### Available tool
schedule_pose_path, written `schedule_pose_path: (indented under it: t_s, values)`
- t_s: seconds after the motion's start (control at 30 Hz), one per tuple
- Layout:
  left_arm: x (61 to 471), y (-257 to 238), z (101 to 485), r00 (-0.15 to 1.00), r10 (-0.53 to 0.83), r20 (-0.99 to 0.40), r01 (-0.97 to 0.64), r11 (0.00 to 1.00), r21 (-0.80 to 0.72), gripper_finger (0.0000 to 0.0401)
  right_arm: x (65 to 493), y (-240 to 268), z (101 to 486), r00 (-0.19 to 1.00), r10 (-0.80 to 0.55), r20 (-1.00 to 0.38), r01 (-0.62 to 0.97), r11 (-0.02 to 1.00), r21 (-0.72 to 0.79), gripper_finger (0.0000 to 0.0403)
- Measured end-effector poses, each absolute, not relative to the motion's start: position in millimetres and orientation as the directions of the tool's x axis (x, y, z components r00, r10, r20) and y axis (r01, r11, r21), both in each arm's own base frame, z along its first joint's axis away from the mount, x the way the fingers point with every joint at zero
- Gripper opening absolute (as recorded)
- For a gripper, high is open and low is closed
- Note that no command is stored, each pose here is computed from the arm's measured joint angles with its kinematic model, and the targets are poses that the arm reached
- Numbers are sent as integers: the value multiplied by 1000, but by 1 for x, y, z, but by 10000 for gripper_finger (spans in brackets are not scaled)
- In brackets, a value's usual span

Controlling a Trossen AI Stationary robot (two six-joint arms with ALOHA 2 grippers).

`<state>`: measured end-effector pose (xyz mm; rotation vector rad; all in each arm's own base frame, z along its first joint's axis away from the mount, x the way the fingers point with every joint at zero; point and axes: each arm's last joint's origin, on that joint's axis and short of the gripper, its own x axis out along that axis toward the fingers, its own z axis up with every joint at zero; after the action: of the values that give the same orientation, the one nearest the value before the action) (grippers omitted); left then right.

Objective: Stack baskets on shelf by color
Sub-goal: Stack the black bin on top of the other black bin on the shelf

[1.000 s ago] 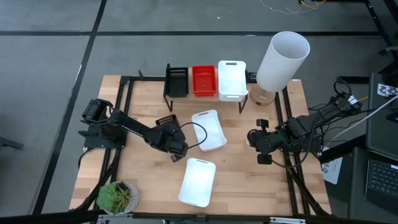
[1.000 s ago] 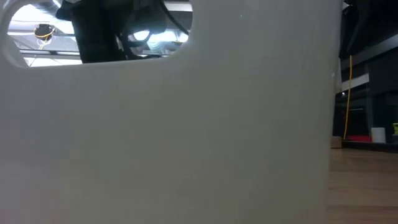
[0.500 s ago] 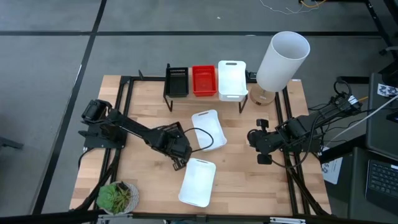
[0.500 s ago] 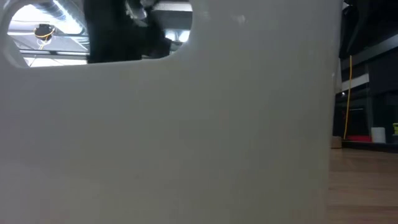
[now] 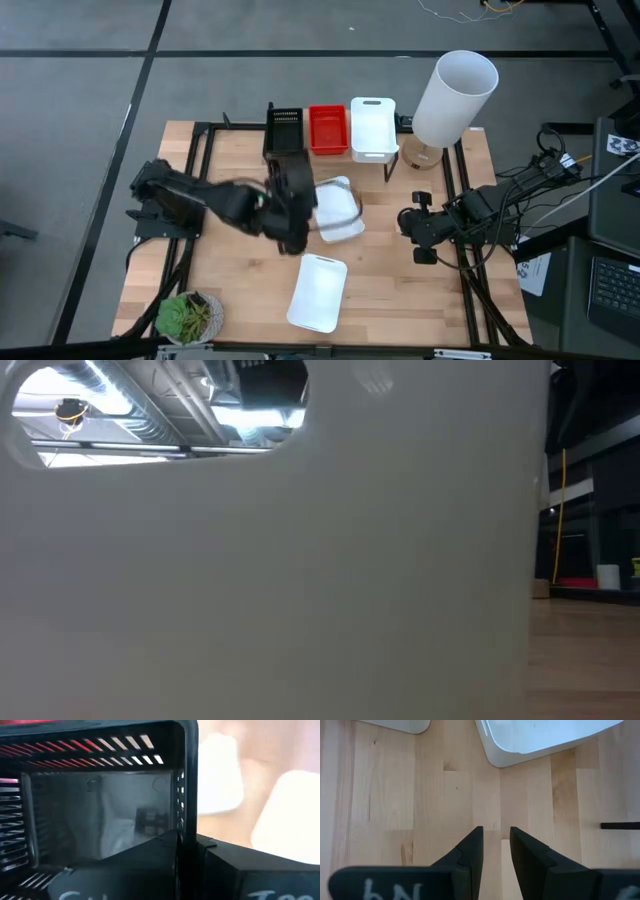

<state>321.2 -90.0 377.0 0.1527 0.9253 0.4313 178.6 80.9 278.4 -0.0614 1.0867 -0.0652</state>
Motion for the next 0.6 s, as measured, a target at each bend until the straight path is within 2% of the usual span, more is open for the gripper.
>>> schedule_pose_path:
  t_s: [0.13,0.23,0.43,0.6]
  values:
    - [317,-47,401,451,533,-716,-325,845,424,0,179,81,278,464,-83,-882,23,996,-82,97]
    - [314,-5,407,367,545,-754,-307,836,455,0,179,81,278,464,-83,-882,23,996,-82,97]
    - [304,85,404,275,440,-855,-276,888,369,0,179,81,278,464,-83,-882,23,996,-82,97]
    - [288,131,402,314,275,-909,-258,946,197,0,179,81,278,464,-83,-882,26,996,-81,97]
